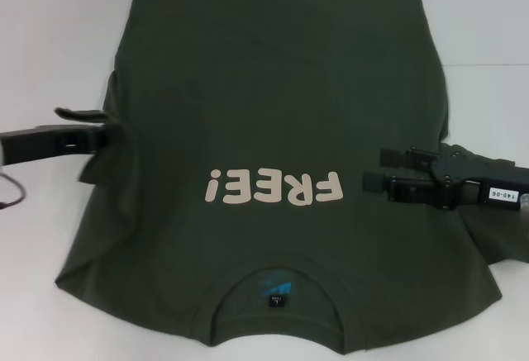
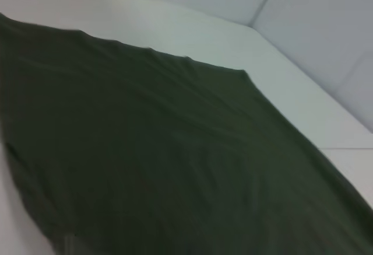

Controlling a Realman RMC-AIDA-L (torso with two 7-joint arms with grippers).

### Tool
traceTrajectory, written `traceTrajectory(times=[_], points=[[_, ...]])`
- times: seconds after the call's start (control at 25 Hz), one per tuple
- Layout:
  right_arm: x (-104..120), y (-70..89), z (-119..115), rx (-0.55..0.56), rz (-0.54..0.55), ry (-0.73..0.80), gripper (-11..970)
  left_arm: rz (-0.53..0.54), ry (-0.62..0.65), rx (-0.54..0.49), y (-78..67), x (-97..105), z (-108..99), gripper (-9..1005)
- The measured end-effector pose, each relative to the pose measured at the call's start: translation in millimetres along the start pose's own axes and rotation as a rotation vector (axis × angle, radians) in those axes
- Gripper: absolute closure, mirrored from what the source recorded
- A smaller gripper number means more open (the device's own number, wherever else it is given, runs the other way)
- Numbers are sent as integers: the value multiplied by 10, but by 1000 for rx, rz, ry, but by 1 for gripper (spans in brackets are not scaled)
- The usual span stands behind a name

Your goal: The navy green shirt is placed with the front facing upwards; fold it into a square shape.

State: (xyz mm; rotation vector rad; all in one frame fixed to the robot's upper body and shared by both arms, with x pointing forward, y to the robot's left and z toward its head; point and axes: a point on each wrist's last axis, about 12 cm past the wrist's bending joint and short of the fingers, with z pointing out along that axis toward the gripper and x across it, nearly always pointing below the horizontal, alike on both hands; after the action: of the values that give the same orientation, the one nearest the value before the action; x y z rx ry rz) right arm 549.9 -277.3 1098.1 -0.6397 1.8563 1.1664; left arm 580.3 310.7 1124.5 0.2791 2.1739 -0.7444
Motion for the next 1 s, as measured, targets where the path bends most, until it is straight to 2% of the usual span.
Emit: traceTrajectory(times=[0.2, 0.36, 0.52, 0.76, 1.0], points=[[-11, -4, -2, 0, 3, 1, 43, -39, 22, 27, -114, -8, 308, 949], [-24, -5, -6, -1, 2, -2, 43, -63, 39, 39, -156, 37, 465, 946], [-21, 0, -16, -3, 5, -10, 43, -92, 27, 72, -199, 74, 514, 776], [-42, -21, -82, 13, 16, -34, 44, -103, -26, 91, -165, 111, 432, 523], [-118, -121, -267, 73, 85, -40, 44, -37, -91, 163, -201, 150, 336, 408]])
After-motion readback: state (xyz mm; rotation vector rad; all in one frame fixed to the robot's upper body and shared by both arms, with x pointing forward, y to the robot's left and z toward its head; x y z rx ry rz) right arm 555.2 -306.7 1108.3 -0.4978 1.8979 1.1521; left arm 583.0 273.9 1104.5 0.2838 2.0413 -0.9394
